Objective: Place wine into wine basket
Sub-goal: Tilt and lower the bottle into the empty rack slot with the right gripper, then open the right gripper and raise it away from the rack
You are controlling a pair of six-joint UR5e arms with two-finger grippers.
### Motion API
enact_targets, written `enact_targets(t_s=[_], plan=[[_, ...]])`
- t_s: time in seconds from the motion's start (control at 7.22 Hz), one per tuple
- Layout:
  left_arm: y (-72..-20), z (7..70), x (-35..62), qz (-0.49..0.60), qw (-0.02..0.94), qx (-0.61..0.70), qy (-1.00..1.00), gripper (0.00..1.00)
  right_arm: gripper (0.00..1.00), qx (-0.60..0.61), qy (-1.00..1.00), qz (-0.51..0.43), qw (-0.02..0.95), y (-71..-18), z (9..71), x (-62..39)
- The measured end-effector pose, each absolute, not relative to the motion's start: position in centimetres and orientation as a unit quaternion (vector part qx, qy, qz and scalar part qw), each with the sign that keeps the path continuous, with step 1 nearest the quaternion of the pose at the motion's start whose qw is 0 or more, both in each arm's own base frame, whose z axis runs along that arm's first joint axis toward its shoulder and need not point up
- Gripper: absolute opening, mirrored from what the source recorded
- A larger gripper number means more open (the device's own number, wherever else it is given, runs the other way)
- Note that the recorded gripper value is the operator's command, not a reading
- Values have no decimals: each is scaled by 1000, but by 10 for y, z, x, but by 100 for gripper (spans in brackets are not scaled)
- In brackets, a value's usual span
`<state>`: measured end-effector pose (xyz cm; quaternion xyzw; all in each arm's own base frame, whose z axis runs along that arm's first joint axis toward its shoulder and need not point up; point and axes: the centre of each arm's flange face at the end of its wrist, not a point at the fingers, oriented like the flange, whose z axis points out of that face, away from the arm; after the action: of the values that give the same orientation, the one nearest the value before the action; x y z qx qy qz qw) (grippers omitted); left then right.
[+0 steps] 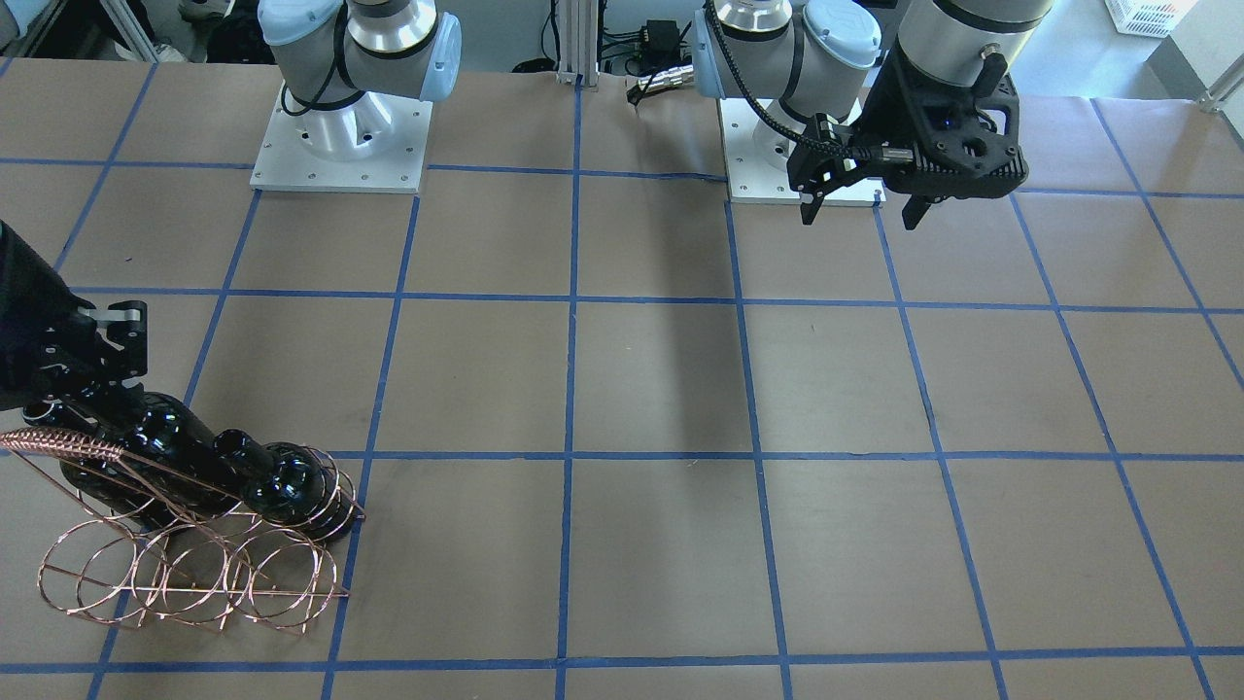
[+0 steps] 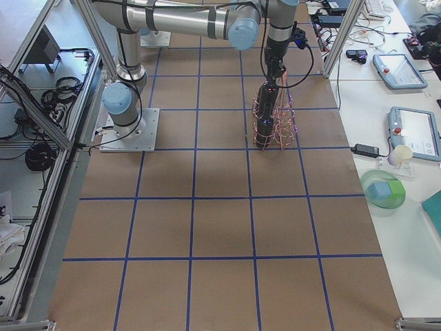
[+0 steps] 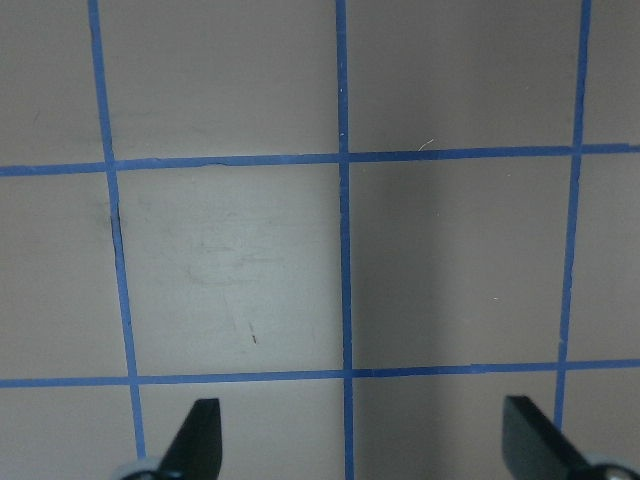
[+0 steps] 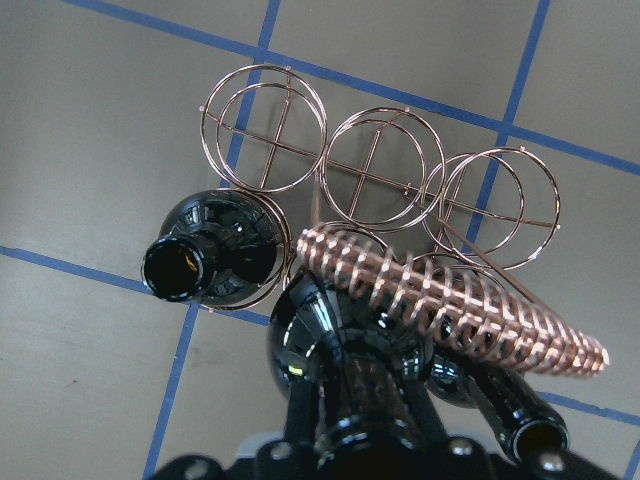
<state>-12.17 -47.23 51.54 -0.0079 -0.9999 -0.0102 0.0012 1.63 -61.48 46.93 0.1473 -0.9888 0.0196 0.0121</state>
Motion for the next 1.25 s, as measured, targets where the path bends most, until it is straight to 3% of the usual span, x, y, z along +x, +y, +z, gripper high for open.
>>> enact_targets(t_s=[0.28,0.42,0.55,0.69,0.83,1.25], plan=[[-472,516,-122,-10,1,-8,-1000,100,26,155,-988,19,12,-614,446,16],[-472,516,-121,-10,0,-7,-1000,100,34,157,-987,17,11,-613,434,16],[-471,516,-121,-11,0,-5,-1000,100,69,158,-987,10,9,-613,423,16],[-471,515,-121,-12,0,-4,-1000,100,93,157,-988,2,6,-612,412,17],[-471,515,-121,-12,0,-3,-1000,100,99,153,-988,-1,3,-611,408,17],[-470,515,-122,-13,0,-1,-1000,100,100,146,-989,14,13,-592,441,21]])
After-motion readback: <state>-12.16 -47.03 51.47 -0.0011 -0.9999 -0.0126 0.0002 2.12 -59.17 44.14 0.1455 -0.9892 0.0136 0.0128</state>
